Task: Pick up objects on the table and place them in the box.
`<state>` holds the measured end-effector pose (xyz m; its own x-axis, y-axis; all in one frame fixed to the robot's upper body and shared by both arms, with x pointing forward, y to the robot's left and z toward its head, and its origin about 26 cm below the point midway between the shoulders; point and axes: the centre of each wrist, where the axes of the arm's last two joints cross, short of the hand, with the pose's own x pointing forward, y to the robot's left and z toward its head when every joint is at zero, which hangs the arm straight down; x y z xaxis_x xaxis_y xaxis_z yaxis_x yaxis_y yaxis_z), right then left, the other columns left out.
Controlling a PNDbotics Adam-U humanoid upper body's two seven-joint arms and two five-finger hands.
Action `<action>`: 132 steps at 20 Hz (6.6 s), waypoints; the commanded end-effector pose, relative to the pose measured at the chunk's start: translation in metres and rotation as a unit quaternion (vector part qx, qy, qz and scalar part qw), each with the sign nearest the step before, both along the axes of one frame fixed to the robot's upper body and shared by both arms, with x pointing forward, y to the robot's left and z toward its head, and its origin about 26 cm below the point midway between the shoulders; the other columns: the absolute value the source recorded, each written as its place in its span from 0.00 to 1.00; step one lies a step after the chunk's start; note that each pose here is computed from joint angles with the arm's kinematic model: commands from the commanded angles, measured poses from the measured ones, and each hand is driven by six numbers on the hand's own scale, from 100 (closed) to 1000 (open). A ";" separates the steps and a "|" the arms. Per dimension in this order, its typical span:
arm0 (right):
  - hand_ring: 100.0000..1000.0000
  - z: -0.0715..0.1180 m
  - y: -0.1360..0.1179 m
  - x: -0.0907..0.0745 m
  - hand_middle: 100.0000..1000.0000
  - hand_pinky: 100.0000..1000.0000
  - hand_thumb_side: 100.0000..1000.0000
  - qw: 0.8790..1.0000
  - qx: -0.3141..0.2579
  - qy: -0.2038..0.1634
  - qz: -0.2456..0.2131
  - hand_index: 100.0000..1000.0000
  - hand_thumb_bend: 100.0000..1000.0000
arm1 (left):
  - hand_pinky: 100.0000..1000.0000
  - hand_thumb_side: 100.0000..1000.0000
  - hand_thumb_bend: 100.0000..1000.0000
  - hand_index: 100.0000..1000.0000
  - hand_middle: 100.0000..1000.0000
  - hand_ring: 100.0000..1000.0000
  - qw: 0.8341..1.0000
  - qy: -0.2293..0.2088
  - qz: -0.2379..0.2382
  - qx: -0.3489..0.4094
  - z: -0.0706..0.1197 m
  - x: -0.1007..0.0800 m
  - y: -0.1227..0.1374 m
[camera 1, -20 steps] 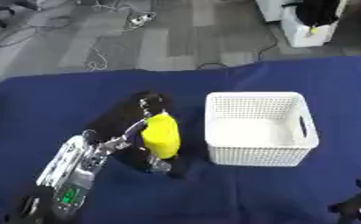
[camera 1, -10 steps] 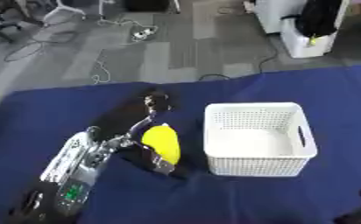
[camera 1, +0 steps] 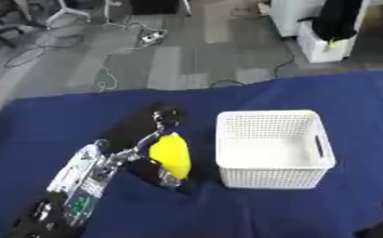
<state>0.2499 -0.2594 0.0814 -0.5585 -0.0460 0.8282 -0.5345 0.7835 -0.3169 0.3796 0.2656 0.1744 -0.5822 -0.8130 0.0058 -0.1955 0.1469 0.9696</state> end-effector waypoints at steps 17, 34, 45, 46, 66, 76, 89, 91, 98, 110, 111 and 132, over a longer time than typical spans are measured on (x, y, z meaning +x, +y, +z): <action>0.45 0.002 0.003 -0.003 0.56 0.69 0.70 1.000 -0.006 -0.014 0.002 0.93 0.79 | 0.97 0.90 0.99 0.83 0.85 0.87 0.999 0.042 0.009 0.023 0.000 0.002 0.007; 0.45 0.004 0.003 -0.001 0.56 0.69 0.70 1.000 -0.011 -0.012 0.006 0.94 0.79 | 0.90 0.87 0.97 0.81 0.78 0.70 0.998 0.063 0.018 0.027 -0.009 0.008 0.007; 0.45 0.004 0.002 -0.001 0.56 0.69 0.70 1.000 -0.010 -0.010 0.006 0.94 0.79 | 0.88 0.87 0.97 0.83 0.81 0.77 0.997 0.070 0.023 0.023 -0.012 0.010 0.008; 0.45 0.004 0.002 -0.001 0.56 0.69 0.70 1.000 -0.010 -0.010 0.006 0.94 0.79 | 0.86 0.87 0.98 0.83 0.82 0.77 0.997 0.071 0.024 0.022 -0.013 0.011 0.009; 0.45 0.003 0.004 -0.002 0.56 0.70 0.69 1.000 -0.012 -0.012 0.008 0.94 0.79 | 0.49 0.85 0.98 0.83 0.80 0.73 0.994 0.093 0.052 0.008 -0.018 0.013 0.013; 0.45 0.003 0.004 -0.001 0.56 0.70 0.69 1.000 -0.013 -0.012 0.009 0.94 0.79 | 0.26 0.66 0.85 0.80 0.73 0.58 0.993 0.102 0.049 0.012 -0.019 0.013 0.013; 0.45 0.004 0.003 -0.001 0.56 0.70 0.69 1.000 -0.013 -0.010 0.010 0.94 0.79 | 0.01 0.55 0.78 0.73 0.48 0.34 0.994 0.092 0.053 0.004 -0.019 0.013 0.011; 0.45 0.004 0.002 -0.001 0.56 0.70 0.70 1.000 -0.013 -0.009 0.010 0.94 0.79 | 0.00 0.55 0.77 0.73 0.46 0.33 0.994 0.093 0.053 0.003 -0.019 0.013 0.011; 0.45 0.004 0.002 -0.001 0.56 0.70 0.70 1.000 -0.013 -0.008 0.011 0.94 0.79 | 0.00 0.47 0.69 0.69 0.36 0.20 0.994 0.094 0.056 0.001 -0.019 0.013 0.011; 0.45 0.004 0.002 -0.001 0.56 0.70 0.69 1.000 -0.014 -0.008 0.011 0.94 0.79 | 0.00 0.35 0.56 0.55 0.20 0.04 0.994 0.094 0.063 -0.006 -0.019 0.013 0.011; 0.45 0.004 0.002 -0.001 0.56 0.70 0.69 1.000 -0.014 -0.008 0.011 0.94 0.79 | 0.00 0.35 0.56 0.51 0.18 0.03 0.994 0.092 0.062 -0.009 -0.019 0.013 0.011; 0.45 0.003 0.003 -0.001 0.56 0.70 0.69 1.000 -0.015 -0.009 0.013 0.94 0.79 | 0.00 0.51 0.25 0.13 0.00 0.00 0.993 0.051 0.055 -0.086 -0.024 0.012 0.011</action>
<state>0.2490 -0.2565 0.0793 -0.5524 -0.0372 0.8327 -0.5547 0.7621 -0.3340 0.3921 0.2748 0.1435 -0.4732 -0.8575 0.2021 -0.0936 0.2770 0.9563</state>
